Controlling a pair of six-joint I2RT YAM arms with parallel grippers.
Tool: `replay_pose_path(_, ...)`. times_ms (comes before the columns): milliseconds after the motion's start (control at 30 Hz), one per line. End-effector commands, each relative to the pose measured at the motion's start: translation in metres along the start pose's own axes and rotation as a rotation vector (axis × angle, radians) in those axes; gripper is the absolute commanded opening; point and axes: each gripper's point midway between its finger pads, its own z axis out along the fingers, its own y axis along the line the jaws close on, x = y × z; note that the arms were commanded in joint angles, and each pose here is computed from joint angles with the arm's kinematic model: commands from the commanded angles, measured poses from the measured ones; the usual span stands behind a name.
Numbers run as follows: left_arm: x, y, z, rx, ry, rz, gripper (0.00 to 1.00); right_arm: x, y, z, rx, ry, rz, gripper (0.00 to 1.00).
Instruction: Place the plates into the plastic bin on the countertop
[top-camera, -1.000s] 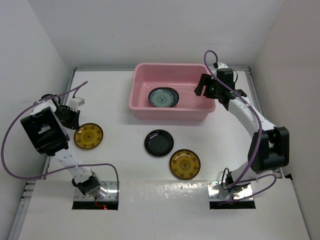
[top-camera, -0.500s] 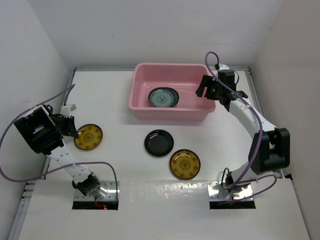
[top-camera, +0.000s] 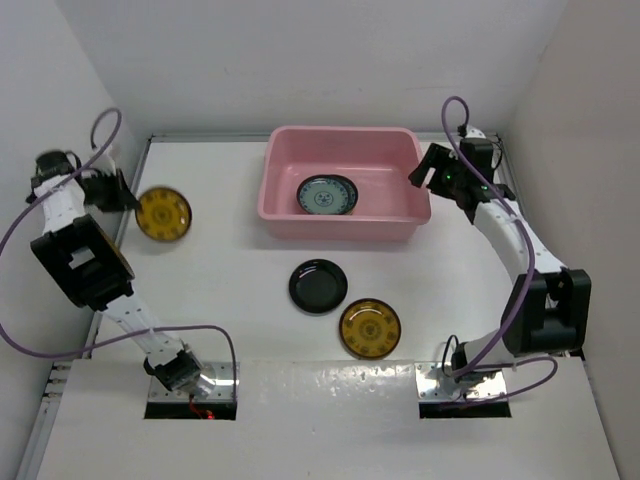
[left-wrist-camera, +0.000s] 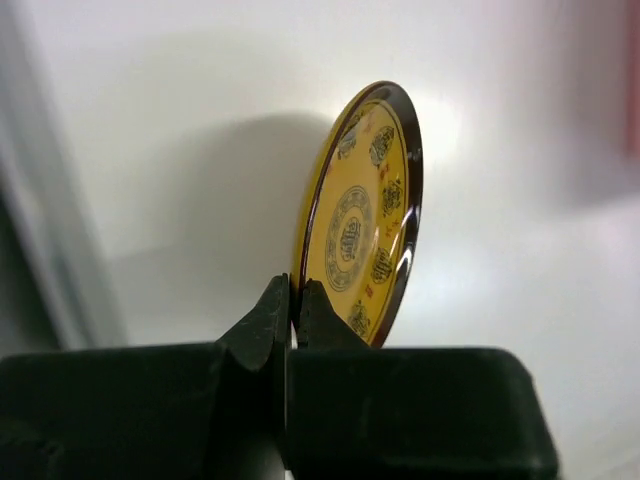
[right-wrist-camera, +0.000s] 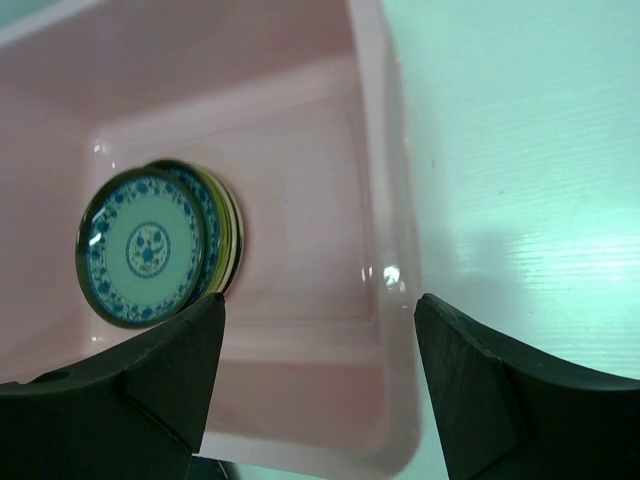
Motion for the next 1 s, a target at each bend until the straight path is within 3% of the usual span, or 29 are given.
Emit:
replay_pose_path(0, -0.149, -0.075, -0.069, 0.017, -0.415, 0.154, 0.00, -0.013, -0.004, -0.020, -0.007, -0.062, 0.049, 0.76)
replay_pose_path(100, -0.194, -0.143, -0.059, 0.125, -0.479, 0.216, 0.00, -0.005, -0.015, -0.025, 0.023, -0.053, 0.063, 0.76)
replay_pose_path(133, -0.215, -0.188, -0.058, 0.214, -0.501, 0.273, 0.00, -0.006, -0.018, -0.029, 0.031, -0.058, 0.073, 0.76)
replay_pose_path(200, -0.227, -0.231, -0.044, 0.317, -0.493, 0.295, 0.00, 0.004, -0.034, -0.034, 0.056, -0.035, 0.115, 0.76)
replay_pose_path(233, -0.232, -0.272, -0.027, 0.393, -0.473, 0.340, 0.00, 0.004, -0.036, -0.039, 0.054, -0.040, 0.133, 0.76)
replay_pose_path(367, -0.224, -0.334, 0.038, 0.434, -0.398, 0.393, 0.00, 0.021, -0.053, -0.052, 0.065, -0.032, 0.186, 0.76)
replay_pose_path(500, -0.202, -0.360, 0.110, 0.414, -0.295, 0.371, 0.00, 0.033, -0.062, -0.060, 0.084, -0.006, 0.166, 0.76)
replay_pose_path(633, -0.188, -0.383, 0.152, 0.420, -0.246, 0.391, 0.00, 0.032, -0.059, -0.062, 0.078, 0.015, 0.152, 0.76)
replay_pose_path(867, -0.167, -0.402, 0.180, 0.435, -0.203, 0.446, 0.00, 0.028, -0.030, -0.052, 0.008, 0.043, 0.097, 0.76)
replay_pose_path(933, -0.156, -0.394, 0.191, 0.387, -0.176, 0.435, 0.09, 0.014, -0.018, -0.049, -0.015, 0.025, 0.066, 0.76)
replay_pose_path(967, -0.157, -0.392, 0.192, 0.372, -0.180, 0.446, 0.19, 0.019, -0.015, -0.043, -0.015, 0.050, 0.055, 0.76)
